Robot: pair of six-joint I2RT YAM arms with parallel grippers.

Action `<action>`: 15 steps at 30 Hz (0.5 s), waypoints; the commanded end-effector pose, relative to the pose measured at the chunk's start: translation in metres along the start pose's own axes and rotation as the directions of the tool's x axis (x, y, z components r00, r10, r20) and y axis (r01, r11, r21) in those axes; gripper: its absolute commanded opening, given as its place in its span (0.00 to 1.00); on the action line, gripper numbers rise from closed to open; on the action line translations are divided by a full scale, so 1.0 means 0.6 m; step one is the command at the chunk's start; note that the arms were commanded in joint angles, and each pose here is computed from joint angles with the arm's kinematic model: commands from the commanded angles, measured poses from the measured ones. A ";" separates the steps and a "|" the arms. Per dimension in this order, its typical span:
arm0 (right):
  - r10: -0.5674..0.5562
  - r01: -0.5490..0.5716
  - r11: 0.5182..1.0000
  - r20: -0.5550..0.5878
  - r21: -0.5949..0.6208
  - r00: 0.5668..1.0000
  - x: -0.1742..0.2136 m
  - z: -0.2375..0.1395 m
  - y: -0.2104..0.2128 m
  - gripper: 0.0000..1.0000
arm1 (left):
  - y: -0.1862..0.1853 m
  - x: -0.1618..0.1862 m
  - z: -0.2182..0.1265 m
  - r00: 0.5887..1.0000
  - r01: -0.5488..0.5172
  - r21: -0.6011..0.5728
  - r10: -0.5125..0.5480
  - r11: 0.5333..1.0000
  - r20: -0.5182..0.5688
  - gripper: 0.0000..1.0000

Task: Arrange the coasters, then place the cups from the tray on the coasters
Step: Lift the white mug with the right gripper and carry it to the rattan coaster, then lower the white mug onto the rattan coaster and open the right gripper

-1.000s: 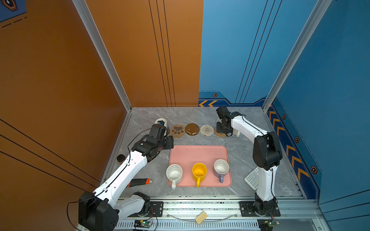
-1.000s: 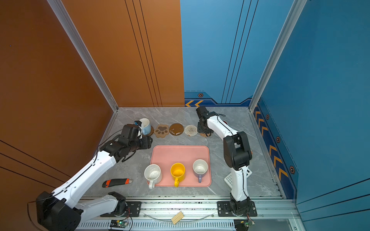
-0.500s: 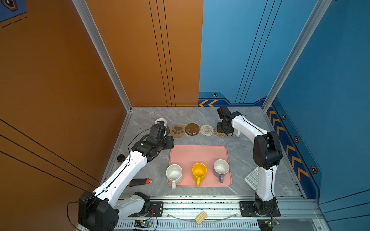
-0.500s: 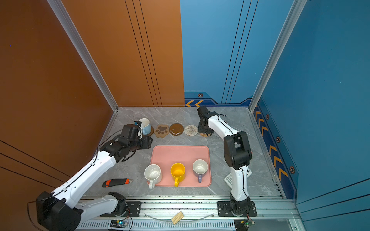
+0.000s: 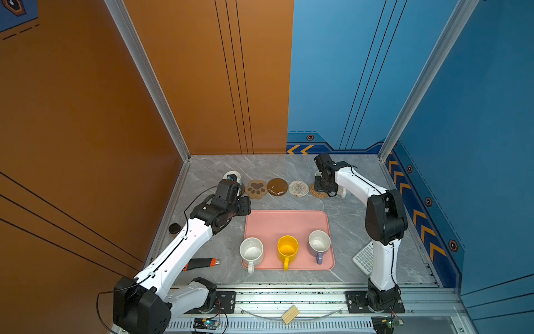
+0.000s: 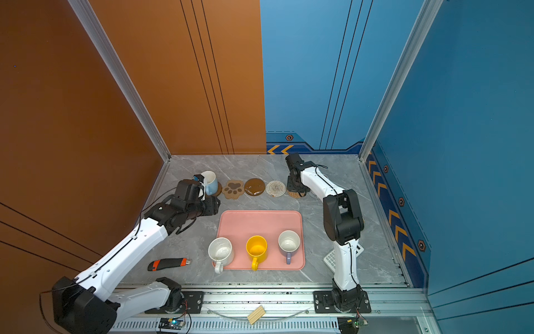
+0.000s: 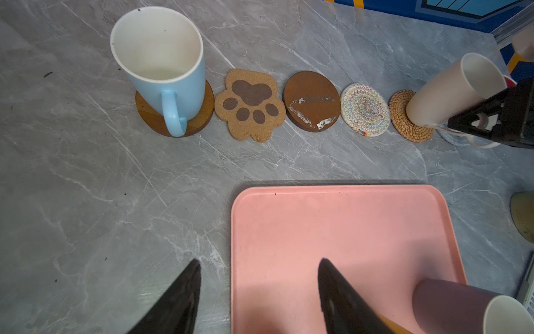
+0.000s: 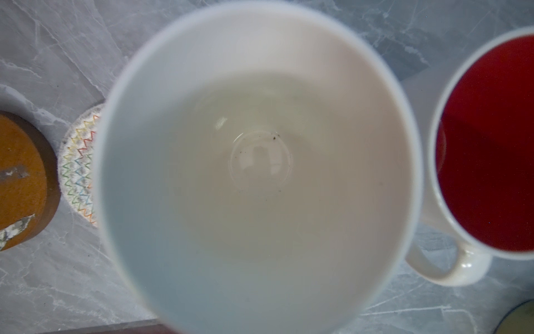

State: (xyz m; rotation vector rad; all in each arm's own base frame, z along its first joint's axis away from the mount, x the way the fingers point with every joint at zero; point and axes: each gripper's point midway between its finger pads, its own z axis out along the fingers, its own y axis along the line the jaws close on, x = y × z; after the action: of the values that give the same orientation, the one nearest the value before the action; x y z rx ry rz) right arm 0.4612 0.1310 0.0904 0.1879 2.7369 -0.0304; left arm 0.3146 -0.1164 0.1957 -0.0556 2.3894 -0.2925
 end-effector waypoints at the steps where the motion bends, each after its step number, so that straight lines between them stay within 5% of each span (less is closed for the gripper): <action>1: 0.009 -0.009 1.000 0.031 -0.007 0.999 -0.014 0.005 0.002 0.00 | -0.001 -0.005 -0.004 1.000 -0.001 -0.009 0.001 1.000 0.000 0.66; 15: 0.012 -0.012 1.000 0.015 -0.015 1.000 -0.004 0.015 0.006 0.00 | -0.001 -0.005 -0.004 1.000 -0.004 -0.007 0.004 1.000 -0.001 0.66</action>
State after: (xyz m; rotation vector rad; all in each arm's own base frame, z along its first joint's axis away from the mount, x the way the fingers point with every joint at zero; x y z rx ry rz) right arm 0.4600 0.1314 0.0850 0.1873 2.7438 -0.0291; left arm 0.3146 -0.1164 0.1957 -0.0556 2.3894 -0.2925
